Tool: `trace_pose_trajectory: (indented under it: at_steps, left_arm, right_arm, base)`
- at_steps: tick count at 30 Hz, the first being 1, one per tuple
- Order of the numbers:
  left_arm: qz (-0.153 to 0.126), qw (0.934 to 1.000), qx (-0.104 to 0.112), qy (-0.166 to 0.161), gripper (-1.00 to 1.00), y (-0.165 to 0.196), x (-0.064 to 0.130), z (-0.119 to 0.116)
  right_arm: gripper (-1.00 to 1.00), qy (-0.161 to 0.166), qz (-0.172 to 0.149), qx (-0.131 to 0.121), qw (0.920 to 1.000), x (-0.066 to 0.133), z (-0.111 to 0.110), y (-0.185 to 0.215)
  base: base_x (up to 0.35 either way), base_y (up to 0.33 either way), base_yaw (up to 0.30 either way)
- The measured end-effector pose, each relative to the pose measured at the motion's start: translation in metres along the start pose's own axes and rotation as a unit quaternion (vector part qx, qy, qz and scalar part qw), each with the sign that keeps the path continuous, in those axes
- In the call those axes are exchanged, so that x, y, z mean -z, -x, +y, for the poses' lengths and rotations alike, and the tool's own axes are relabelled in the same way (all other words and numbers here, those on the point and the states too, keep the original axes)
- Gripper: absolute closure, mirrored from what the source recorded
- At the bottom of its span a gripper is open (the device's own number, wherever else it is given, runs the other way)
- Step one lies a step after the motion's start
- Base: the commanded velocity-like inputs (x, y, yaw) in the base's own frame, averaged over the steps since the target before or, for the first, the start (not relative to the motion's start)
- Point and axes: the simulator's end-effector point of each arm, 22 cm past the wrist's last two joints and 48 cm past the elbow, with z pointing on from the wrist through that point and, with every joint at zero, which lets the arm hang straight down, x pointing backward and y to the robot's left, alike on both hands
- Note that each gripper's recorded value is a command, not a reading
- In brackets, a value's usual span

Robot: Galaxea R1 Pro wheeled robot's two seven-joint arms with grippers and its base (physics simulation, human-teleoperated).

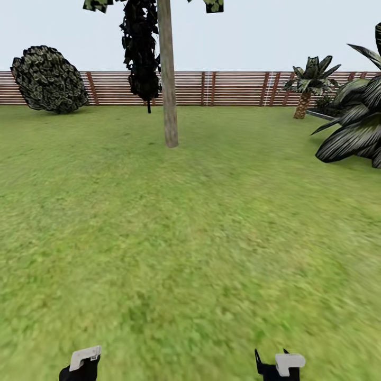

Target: In the garden, pick up the pesticide atomizer on the floor and spray pesticide onto both trees until each tree trunk is fully covered.

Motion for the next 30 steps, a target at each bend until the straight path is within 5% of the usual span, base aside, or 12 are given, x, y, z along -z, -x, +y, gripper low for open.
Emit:
trace_pose_trajectory:
  at_steps: [30]
  left_arm:
    - [0.0, 1.0, 0.0, 0.0, 1.0, 0.0001, 0.0, 0.0]
  right_arm:
    - [-1.0, -0.001, -0.001, -0.001, 1.0, -0.0003, -0.0005, 0.0007]
  base:
    - [0.339, 0.0, 0.021]
